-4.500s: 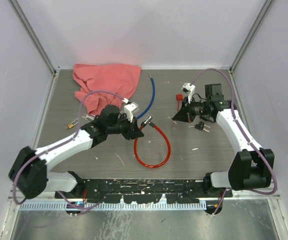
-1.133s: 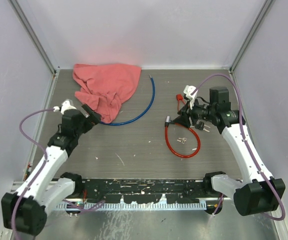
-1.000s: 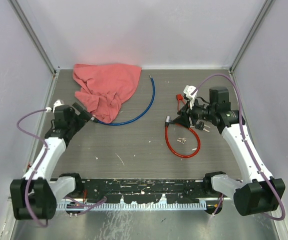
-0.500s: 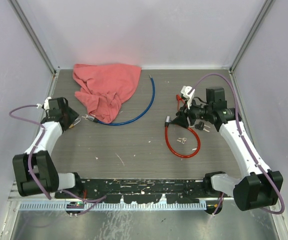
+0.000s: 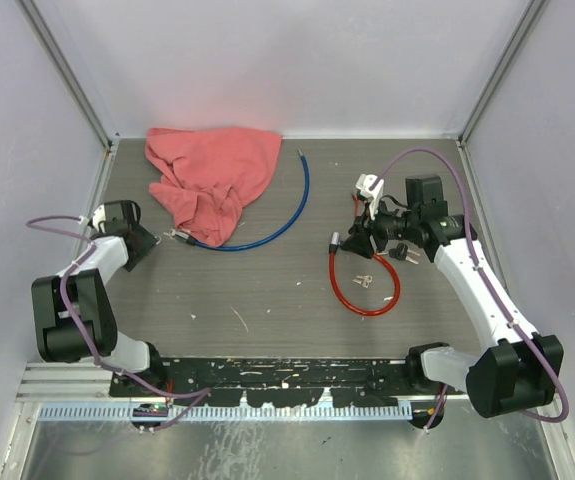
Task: Lock with the key
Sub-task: Pick up the lock from the center of the board.
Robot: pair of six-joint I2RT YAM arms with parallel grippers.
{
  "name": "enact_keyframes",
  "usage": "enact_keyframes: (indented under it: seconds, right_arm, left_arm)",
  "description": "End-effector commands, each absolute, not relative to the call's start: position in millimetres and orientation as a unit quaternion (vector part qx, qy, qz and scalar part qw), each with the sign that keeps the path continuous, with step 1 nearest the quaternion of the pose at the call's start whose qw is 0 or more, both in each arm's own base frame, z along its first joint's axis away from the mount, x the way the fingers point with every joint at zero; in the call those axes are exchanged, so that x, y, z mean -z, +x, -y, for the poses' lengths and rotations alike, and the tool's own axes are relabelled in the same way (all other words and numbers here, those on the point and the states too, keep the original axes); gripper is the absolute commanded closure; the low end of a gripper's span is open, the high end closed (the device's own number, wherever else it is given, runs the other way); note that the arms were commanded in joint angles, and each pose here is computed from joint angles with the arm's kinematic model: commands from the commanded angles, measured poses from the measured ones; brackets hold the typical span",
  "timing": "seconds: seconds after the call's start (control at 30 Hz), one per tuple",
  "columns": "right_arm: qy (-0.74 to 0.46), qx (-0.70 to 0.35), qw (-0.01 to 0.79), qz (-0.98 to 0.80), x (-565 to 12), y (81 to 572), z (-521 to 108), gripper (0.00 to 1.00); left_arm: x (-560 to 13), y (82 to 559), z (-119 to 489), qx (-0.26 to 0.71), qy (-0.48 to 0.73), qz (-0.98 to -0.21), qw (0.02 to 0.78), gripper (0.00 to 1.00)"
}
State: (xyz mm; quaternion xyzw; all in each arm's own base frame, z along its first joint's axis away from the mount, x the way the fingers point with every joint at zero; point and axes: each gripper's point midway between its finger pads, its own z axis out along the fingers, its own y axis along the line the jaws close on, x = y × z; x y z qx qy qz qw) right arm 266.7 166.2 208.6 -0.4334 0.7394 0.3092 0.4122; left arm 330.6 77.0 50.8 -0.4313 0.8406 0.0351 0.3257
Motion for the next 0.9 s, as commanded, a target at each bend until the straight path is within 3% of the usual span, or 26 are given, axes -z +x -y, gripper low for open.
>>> enact_keyframes:
  seconds: [0.0,0.37,0.57,0.87]
  right_arm:
    - [-0.442,-0.305,0.427,-0.727,-216.9,269.6,-169.2,0.46]
    - [-0.442,-0.305,0.423,-0.730,-213.1,270.7,-169.5,0.46]
    - [-0.441,-0.306,0.418,-0.733,-209.6,271.2,-169.8,0.46]
    - [-0.441,-0.305,0.417,-0.734,-208.7,271.8,-169.3,0.46]
  left_arm:
    - [-59.2,345.4,-94.6,-0.052,-0.434,-0.830,0.346,0.41]
    - [-60.8,355.7,-97.6,-0.051,-0.428,-0.834,0.344,0.44]
    - [-52.8,357.9,-99.8,-0.057,-0.431,-0.840,0.325,0.57]
    - [-42.4,356.3,-103.1,-0.071,-0.437,-0.844,0.302,0.56]
